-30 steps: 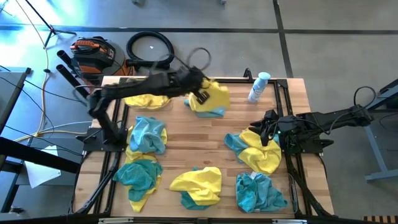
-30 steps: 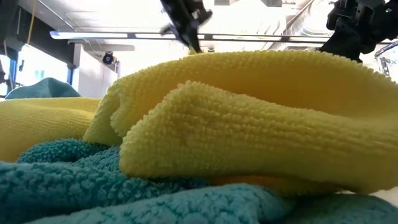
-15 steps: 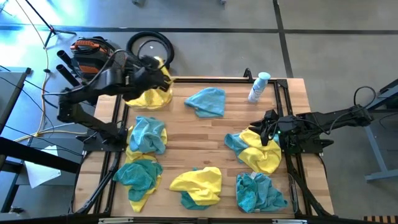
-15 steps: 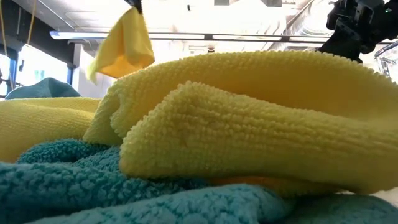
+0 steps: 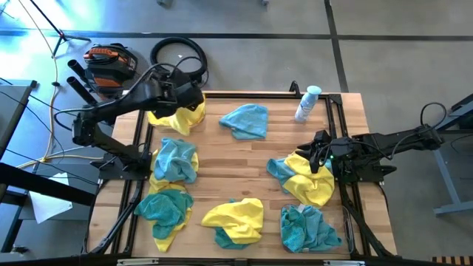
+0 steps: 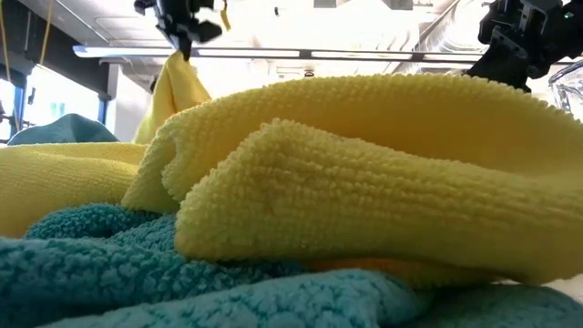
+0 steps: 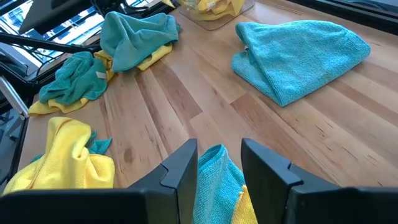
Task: Sort microfiber towel by color & place in baskets
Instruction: Put the yellow towel into the top transparent bin
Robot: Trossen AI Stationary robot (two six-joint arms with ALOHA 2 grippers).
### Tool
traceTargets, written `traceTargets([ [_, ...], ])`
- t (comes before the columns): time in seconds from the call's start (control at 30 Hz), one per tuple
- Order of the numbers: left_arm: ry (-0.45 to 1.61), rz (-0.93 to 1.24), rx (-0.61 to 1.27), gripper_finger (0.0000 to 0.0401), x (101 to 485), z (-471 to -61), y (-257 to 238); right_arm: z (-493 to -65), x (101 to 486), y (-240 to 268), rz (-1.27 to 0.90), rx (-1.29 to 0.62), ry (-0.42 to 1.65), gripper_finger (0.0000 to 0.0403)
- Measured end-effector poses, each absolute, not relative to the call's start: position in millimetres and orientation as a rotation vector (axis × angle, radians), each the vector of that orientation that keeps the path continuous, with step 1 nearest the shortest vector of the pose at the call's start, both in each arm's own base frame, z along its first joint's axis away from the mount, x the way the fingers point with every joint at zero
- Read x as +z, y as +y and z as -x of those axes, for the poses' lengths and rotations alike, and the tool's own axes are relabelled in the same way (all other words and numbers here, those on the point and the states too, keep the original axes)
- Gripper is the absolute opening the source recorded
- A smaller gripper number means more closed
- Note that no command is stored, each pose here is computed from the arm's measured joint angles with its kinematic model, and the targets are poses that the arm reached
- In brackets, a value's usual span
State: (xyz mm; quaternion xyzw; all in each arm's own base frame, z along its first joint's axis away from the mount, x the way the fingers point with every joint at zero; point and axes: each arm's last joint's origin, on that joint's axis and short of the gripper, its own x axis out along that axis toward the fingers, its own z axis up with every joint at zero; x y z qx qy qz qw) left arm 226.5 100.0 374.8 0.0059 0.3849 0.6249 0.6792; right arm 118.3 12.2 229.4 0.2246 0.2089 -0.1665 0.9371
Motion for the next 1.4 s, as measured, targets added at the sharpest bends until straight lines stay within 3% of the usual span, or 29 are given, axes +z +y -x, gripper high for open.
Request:
traceTargets([
  [0.17, 0.861, -0.044, 1.548, 0.0000, 361, -225, 118, -118, 229, 12, -0.459, -0.340, 0.426, 0.0119],
  [0.33, 0.913, 0.009, 1.538, 0.0000, 352, -229, 128, -118, 229, 12, -0.459, -0.340, 0.427, 0.0119],
  [0.6, 1.118, 0.303, 1.281, 0.0000, 321, -251, 136, -118, 229, 12, -0.459, -0.340, 0.427, 0.0119],
  [0.93, 1.391, 0.401, 1.055, 0.0000, 265, -274, 177, -118, 229, 12, -0.459, -0.340, 0.428, 0.0119],
  [1.17, 1.362, 0.554, 0.934, 0.0000, 246, -273, 210, -118, 229, 12, -0.459, -0.340, 0.428, 0.0119],
  [1.4, 1.400, 0.450, 0.750, 0.0000, 256, -262, 216, -118, 229, 13, -0.487, -0.338, 0.427, 0.0119],
])
